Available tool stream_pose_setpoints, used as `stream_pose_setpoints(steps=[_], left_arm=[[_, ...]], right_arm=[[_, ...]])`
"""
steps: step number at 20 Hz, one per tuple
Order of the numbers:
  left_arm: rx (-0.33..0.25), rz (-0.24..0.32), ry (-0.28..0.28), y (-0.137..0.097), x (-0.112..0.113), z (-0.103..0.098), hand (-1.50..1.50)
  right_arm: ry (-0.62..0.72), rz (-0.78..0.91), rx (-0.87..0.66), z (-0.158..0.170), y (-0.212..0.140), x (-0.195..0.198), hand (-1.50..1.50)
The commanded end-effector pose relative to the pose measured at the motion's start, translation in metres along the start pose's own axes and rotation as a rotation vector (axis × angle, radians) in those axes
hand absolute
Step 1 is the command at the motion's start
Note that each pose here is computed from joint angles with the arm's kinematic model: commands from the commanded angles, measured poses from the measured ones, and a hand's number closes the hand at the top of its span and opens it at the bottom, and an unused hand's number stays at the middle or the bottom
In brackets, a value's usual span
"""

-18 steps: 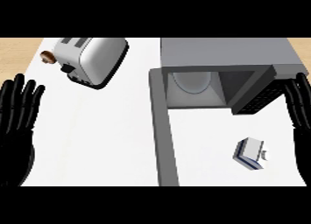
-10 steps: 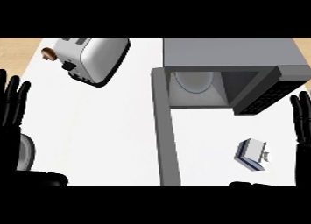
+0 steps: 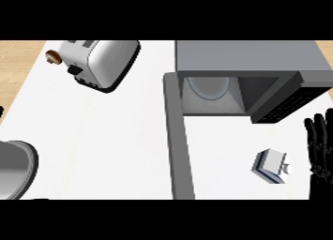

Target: Pick up the milk, place it into the microwave and close the microwave

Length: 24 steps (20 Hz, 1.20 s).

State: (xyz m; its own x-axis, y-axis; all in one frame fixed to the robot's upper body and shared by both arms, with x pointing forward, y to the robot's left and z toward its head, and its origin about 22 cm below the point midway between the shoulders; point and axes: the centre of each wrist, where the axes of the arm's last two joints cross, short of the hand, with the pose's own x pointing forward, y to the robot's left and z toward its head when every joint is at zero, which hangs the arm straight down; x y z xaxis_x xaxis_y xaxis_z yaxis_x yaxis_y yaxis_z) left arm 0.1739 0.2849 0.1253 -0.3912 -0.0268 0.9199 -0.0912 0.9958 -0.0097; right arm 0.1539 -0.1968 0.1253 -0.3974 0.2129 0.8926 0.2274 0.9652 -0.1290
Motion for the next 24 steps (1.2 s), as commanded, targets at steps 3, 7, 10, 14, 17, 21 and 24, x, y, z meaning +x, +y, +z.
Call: stream_pose_setpoints(steps=[3,7,10,14,17,21,24], left_arm=[[-0.024,-0.009,0.013,0.019,0.011,0.025,-1.5],[-0.014,-0.002,-0.008,0.021,0.026,0.042,-1.5],[-0.015,0.013,0.014,0.024,0.021,0.034,-1.5],[-0.01,0.009,0.013,0.037,0.037,0.04,-1.5],[-0.007,0.009,0.012,0.031,0.036,0.064,-1.5],[-0.001,0.013,0.009,0.057,0.026,0.057,-1.5],[-0.011,0.012,0.024,0.043,0.019,0.057,-1.5]], right_arm=[[0.042,0.063,-0.076,0.003,0.002,-0.005,-1.5],[0.097,0.069,-0.122,0.019,-0.009,-0.018,-1.5],[0.103,0.071,-0.085,0.022,-0.003,-0.037,-1.5],[0.139,0.074,-0.102,0.029,-0.011,-0.06,-1.5],[0.143,0.072,-0.117,0.034,-0.017,-0.07,-1.5],[0.18,0.045,-0.162,0.03,-0.035,-0.097,-1.5],[0.202,0.098,-0.183,0.038,-0.035,-0.118,-1.5]])
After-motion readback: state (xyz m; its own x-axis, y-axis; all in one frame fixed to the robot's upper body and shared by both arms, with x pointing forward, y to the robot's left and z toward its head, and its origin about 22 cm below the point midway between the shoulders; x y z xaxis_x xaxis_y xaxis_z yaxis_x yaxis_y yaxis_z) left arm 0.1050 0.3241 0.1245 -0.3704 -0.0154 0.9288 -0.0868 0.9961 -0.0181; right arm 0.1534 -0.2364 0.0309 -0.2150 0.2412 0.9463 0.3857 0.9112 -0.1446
